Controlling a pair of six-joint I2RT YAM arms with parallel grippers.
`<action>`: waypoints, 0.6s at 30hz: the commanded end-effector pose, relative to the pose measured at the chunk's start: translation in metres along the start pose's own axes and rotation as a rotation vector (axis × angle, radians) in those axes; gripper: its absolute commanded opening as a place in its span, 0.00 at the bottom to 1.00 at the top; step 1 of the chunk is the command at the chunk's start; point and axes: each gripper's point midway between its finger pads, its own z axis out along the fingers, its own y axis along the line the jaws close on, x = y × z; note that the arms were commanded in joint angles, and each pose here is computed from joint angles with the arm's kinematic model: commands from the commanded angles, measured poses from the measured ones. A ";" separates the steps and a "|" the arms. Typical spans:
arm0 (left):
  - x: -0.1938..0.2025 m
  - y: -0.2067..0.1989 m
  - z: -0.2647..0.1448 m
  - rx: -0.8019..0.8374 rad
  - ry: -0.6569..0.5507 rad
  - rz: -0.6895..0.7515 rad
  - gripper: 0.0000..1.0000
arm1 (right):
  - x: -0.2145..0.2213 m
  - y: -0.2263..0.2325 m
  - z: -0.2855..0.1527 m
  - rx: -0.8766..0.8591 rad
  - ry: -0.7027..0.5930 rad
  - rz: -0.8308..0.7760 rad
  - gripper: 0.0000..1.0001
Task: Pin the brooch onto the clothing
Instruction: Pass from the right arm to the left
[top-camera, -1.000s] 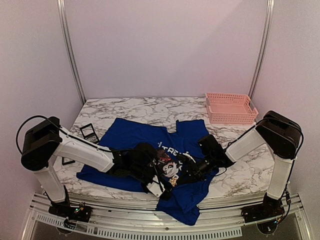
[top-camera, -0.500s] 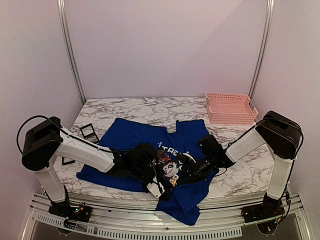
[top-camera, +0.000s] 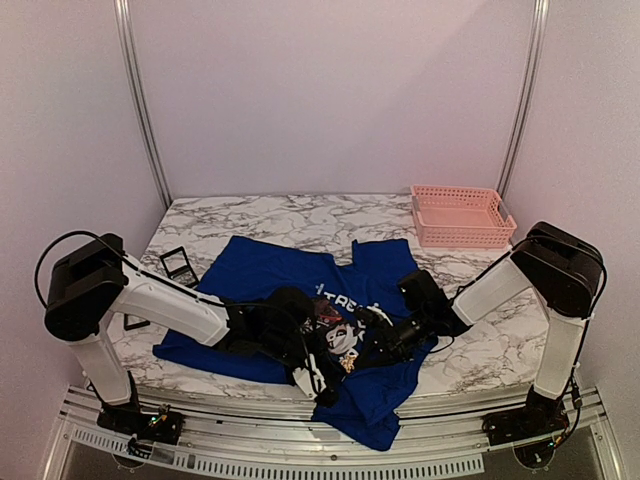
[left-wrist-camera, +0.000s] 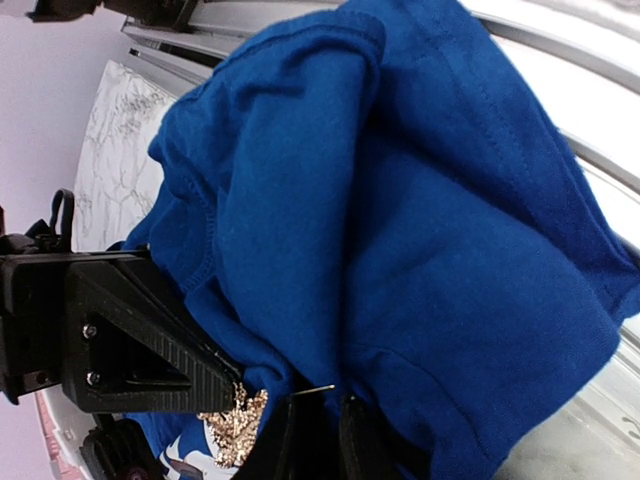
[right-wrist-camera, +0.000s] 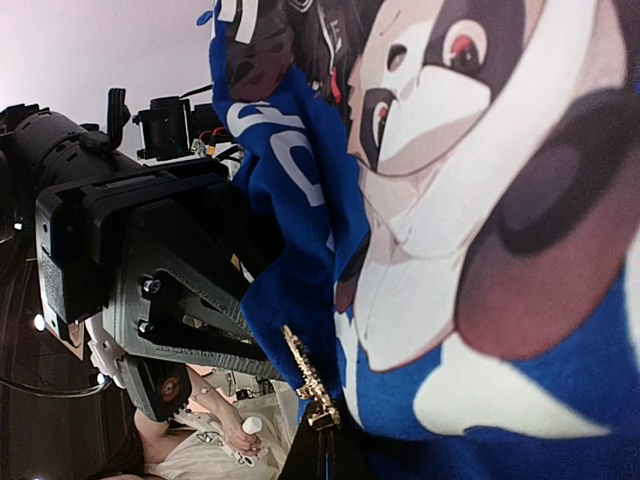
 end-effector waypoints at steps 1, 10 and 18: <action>0.003 0.011 0.005 -0.055 0.003 0.026 0.17 | 0.005 0.010 0.001 -0.026 0.020 -0.015 0.00; 0.001 0.036 0.004 -0.132 0.001 -0.085 0.13 | 0.006 0.016 0.003 -0.023 0.018 -0.028 0.00; 0.003 0.041 -0.003 -0.173 0.026 -0.081 0.14 | 0.010 0.023 0.000 -0.020 0.025 -0.038 0.00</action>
